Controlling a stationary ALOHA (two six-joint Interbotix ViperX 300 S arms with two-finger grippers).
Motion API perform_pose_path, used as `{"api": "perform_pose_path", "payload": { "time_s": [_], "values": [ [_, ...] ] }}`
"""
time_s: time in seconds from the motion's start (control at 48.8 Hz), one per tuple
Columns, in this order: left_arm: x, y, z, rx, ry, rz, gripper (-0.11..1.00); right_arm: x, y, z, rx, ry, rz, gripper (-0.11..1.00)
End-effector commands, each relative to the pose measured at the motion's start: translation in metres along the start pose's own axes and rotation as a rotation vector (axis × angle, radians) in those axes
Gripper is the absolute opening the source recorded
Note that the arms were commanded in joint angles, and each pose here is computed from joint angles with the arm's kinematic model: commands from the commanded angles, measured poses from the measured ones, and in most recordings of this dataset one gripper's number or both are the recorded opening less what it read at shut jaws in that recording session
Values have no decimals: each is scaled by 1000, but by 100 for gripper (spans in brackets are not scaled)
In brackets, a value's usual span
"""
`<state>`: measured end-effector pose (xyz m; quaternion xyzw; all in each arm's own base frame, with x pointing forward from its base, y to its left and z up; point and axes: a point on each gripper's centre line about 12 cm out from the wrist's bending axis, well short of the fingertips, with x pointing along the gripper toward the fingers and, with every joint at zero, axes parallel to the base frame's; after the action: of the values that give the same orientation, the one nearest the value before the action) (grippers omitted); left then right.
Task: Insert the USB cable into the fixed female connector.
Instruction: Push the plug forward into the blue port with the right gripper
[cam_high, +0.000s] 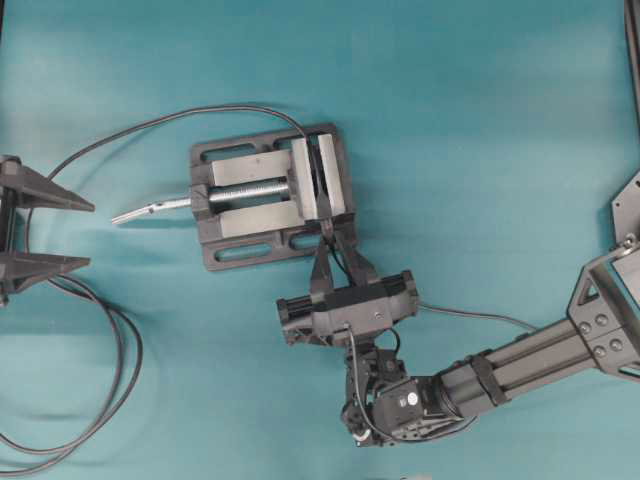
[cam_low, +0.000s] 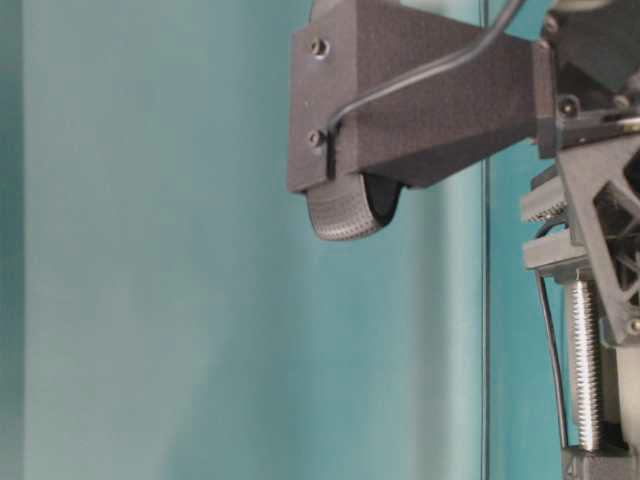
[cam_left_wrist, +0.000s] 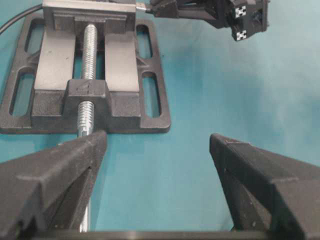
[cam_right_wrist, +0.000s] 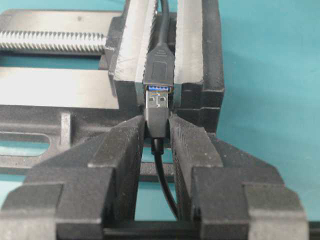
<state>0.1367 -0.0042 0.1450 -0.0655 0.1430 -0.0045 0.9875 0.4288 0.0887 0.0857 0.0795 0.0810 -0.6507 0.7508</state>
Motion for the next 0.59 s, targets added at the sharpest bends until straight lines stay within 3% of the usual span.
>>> {"api": "perform_pose_path", "payload": {
  "time_s": [0.0,0.574],
  "values": [
    [1,-1,5,-5,-11,0,99,5,4,29,68,11,-12,20],
    [1,-1,5,-5,-11,0,99,19,2,36,86,6,-45,20]
  ]
}}
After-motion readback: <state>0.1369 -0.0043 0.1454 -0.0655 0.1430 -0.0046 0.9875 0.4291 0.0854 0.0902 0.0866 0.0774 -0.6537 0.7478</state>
